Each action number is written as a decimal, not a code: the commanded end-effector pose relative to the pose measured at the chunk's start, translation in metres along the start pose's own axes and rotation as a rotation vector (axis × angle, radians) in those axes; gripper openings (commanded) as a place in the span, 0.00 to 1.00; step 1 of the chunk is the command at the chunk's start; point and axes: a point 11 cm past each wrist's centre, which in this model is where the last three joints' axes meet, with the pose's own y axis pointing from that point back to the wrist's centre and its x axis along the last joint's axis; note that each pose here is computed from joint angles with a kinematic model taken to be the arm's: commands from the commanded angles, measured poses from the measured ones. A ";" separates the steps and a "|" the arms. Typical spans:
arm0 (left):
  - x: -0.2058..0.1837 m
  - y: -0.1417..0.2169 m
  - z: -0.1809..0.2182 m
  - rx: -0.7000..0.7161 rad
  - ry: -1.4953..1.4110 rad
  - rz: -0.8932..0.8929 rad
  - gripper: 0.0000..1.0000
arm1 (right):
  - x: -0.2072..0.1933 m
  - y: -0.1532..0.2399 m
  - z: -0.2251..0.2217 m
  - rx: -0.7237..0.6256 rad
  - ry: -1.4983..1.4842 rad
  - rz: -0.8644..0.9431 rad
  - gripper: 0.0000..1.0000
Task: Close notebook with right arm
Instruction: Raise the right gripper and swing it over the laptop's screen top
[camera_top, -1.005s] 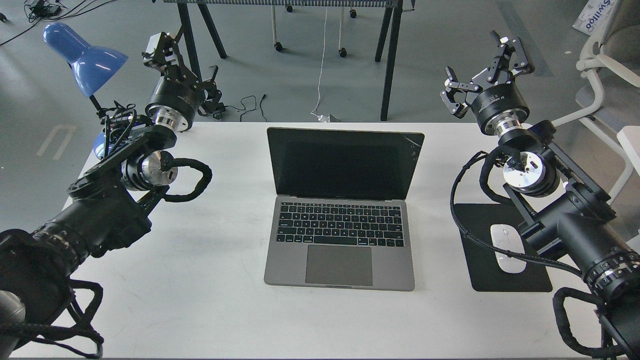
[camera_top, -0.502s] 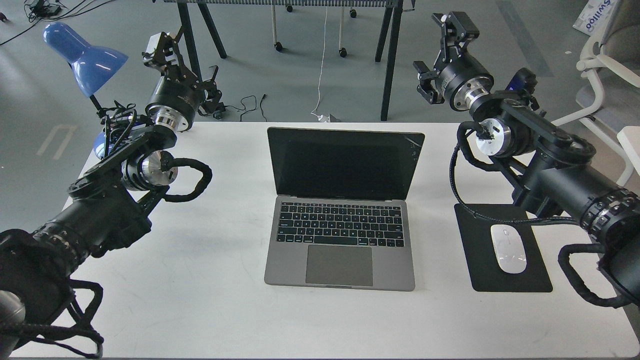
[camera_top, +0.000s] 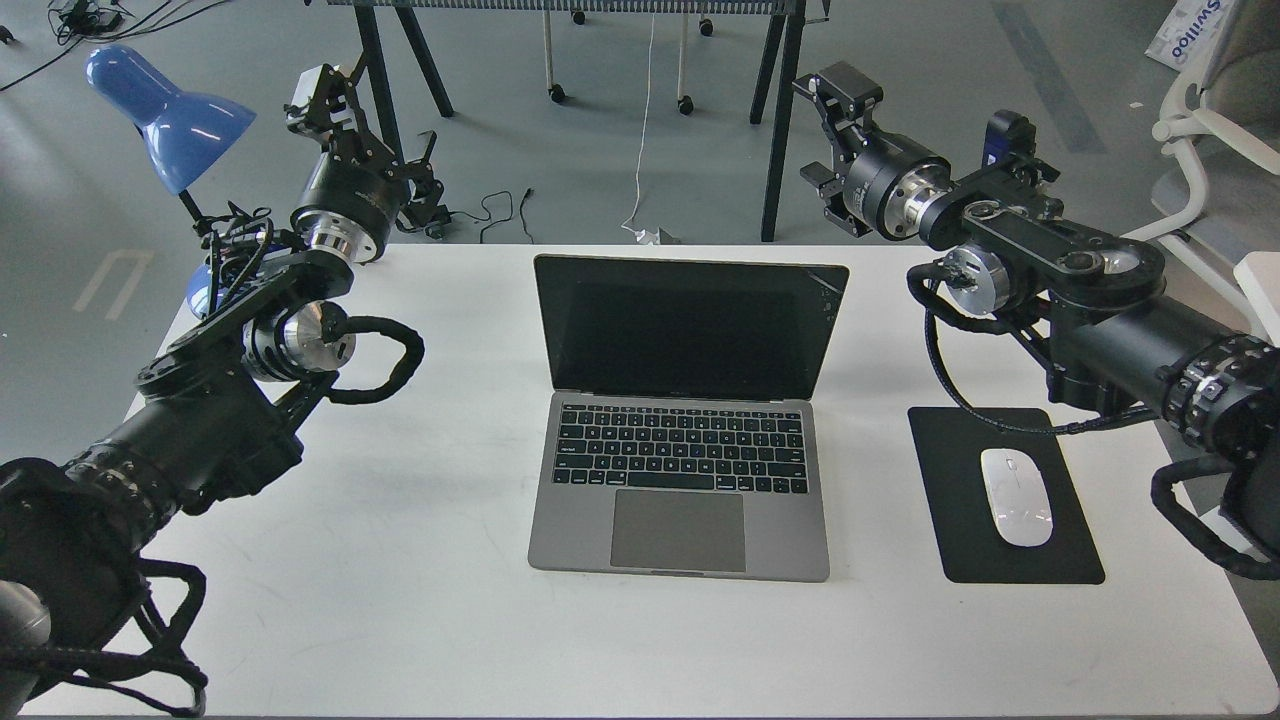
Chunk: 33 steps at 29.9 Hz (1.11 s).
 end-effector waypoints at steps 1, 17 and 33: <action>0.000 0.000 0.000 0.000 -0.001 0.000 1.00 | -0.005 0.001 0.008 -0.023 0.017 -0.045 1.00; 0.000 0.000 0.000 0.000 0.001 0.001 1.00 | -0.016 0.013 0.017 -0.053 0.012 -0.231 1.00; 0.000 0.000 0.000 0.000 0.001 0.001 1.00 | -0.037 0.031 0.035 -0.164 0.291 -0.433 1.00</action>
